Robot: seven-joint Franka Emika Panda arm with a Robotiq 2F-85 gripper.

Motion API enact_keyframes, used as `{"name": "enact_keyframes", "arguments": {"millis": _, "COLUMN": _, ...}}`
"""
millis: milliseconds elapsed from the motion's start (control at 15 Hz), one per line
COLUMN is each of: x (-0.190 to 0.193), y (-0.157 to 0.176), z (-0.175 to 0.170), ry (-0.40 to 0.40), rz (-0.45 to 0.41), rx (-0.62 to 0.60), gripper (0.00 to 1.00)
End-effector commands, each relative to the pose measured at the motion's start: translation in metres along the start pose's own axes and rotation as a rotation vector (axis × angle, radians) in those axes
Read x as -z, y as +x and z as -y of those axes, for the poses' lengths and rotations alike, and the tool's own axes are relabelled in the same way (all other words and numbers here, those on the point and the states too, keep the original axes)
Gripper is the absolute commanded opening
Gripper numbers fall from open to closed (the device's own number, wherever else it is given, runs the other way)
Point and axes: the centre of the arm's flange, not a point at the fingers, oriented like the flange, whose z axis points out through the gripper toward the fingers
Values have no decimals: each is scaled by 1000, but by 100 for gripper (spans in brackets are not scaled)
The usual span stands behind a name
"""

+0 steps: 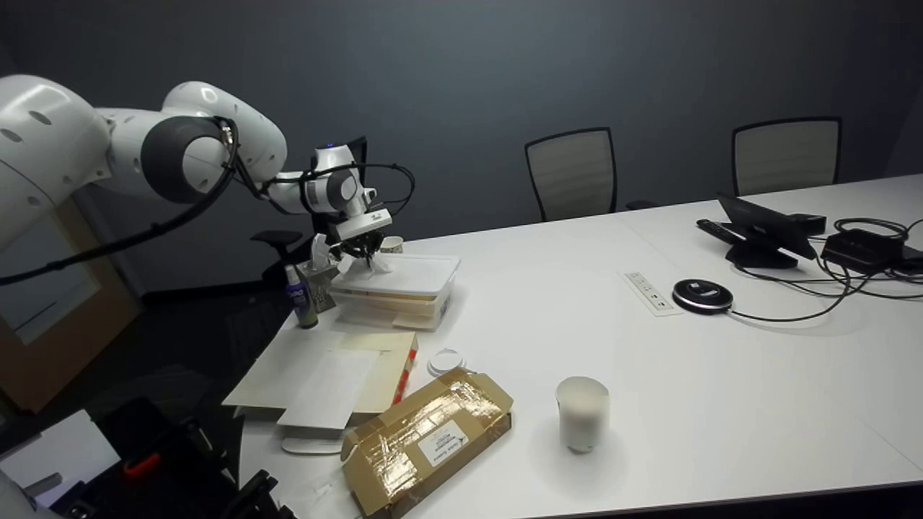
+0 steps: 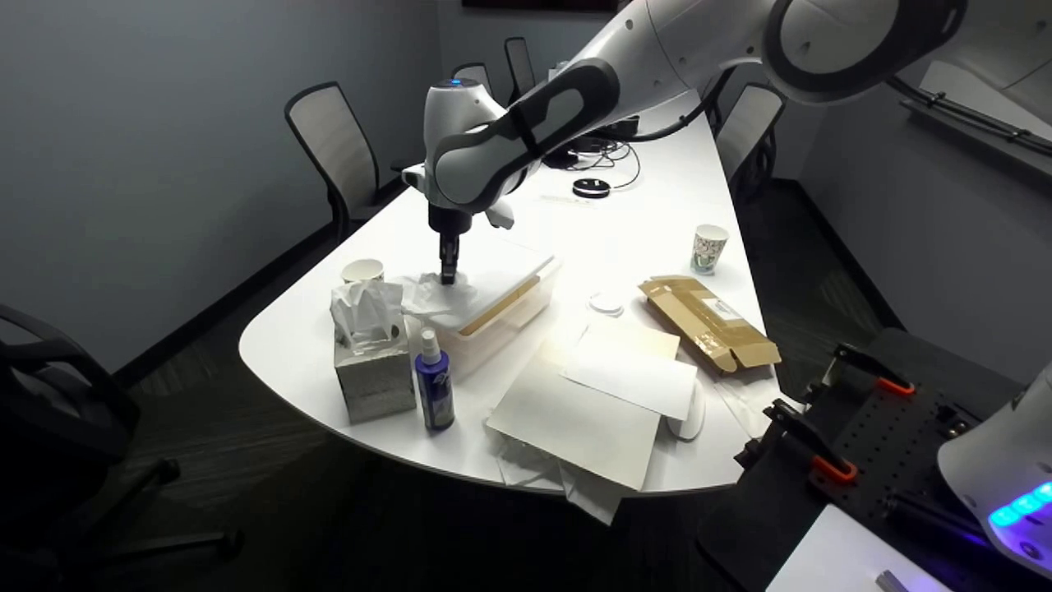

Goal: Use the tissue to wipe the top of the container

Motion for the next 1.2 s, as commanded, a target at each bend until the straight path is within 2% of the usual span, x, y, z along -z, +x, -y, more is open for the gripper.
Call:
{"name": "enact_keyframes", "arguments": {"millis": 0, "x": -9, "y": -9, "z": -2, "ry": -45, "rz": 89, "rx": 9, "gripper": 0}}
{"name": "enact_keyframes", "arguments": {"millis": 200, "x": -8, "y": -16, "z": 0, "ry": -87, "rz": 130, "rx": 18, "gripper": 0}}
{"name": "enact_keyframes", "arguments": {"millis": 400, "x": -2, "y": -18, "z": 3, "ry": -87, "rz": 147, "rx": 13, "gripper": 0}}
{"name": "enact_keyframes", "arguments": {"millis": 867, "x": -2, "y": -17, "z": 20, "ry": 46, "rz": 188, "rx": 27, "gripper": 0}}
{"name": "enact_keyframes", "arguments": {"millis": 1133, "x": 3, "y": -10, "z": 32, "ry": 146, "rz": 165, "rx": 40, "gripper": 0}}
